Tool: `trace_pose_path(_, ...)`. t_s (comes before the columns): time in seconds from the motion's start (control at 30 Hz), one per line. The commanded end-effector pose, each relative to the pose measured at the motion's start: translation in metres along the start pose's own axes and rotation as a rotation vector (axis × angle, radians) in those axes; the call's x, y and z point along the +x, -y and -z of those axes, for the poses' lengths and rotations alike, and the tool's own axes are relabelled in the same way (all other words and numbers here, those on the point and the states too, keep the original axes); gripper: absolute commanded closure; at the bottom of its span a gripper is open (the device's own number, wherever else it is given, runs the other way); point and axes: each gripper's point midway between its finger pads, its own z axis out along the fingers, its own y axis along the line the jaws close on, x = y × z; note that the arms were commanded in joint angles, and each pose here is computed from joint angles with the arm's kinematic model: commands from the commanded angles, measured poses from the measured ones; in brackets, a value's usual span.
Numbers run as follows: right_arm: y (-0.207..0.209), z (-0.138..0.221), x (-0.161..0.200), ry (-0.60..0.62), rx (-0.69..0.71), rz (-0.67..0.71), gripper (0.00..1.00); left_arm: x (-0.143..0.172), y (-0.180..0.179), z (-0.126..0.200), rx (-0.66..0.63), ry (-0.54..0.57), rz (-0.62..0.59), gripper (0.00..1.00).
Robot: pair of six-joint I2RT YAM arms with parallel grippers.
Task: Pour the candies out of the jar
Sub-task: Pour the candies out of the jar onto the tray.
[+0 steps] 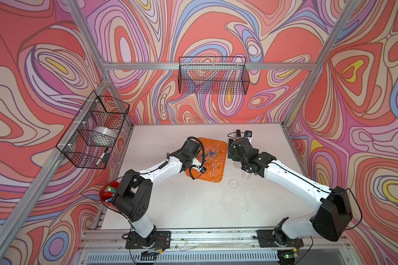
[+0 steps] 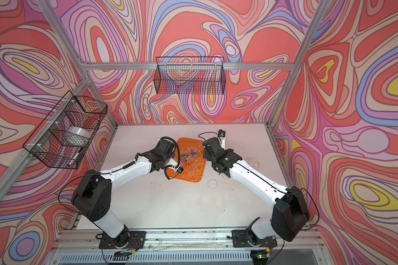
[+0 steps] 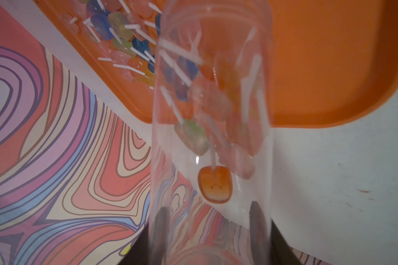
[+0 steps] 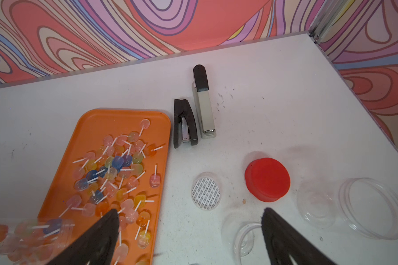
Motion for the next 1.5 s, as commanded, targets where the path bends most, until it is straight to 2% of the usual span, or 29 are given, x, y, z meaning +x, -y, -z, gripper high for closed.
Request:
trace_pose_path(0.0,0.003,0.005,-0.008,0.014,0.007,-0.015,0.02,0.006,-0.017,-0.001,-0.061,-0.022,-0.039,1.00)
trace_pose_path(0.07,0.003,0.006,-0.011,0.025,0.004,-0.017,0.02,0.005,-0.017,-0.001,-0.065,-0.012,-0.023,1.00)
trace_pose_path(0.13,0.002,0.006,-0.014,0.032,0.003,-0.014,0.02,0.004,-0.025,0.003,-0.096,0.014,0.043,1.00)
trace_pose_path(0.3,-0.002,0.005,-0.016,0.029,0.002,-0.004,0.02,0.003,-0.045,0.021,-0.116,0.233,0.474,1.00)
trace_pose_path(0.47,-0.002,0.005,-0.017,0.032,0.003,-0.002,0.02,0.004,-0.035,0.018,-0.132,0.345,0.700,1.00)
trace_pose_path(0.6,-0.003,0.005,-0.019,0.036,-0.002,-0.007,0.02,0.003,-0.041,0.025,-0.164,0.509,0.962,1.00)
trace_pose_path(0.7,-0.003,0.005,-0.018,0.033,-0.003,-0.007,0.02,0.000,-0.046,0.034,-0.203,0.618,1.066,1.00)
trace_pose_path(0.97,-0.002,0.006,-0.016,0.031,-0.006,-0.015,0.02,0.004,-0.055,0.045,-0.255,0.716,1.160,1.00)
trace_pose_path(1.1,-0.001,0.005,-0.015,0.028,-0.005,-0.019,0.02,0.003,-0.054,0.045,-0.242,0.725,1.146,1.00)
trace_pose_path(1.23,0.000,0.005,-0.013,0.026,-0.002,-0.018,0.02,0.005,-0.037,0.034,-0.176,0.614,1.047,1.00)
trace_pose_path(1.33,0.001,0.005,-0.013,0.027,0.000,-0.019,0.02,0.007,-0.017,0.027,-0.136,0.517,0.914,1.00)
trace_pose_path(1.47,-0.001,0.003,-0.012,0.026,-0.005,-0.020,0.02,0.016,-0.004,0.022,-0.098,0.412,0.799,1.00)
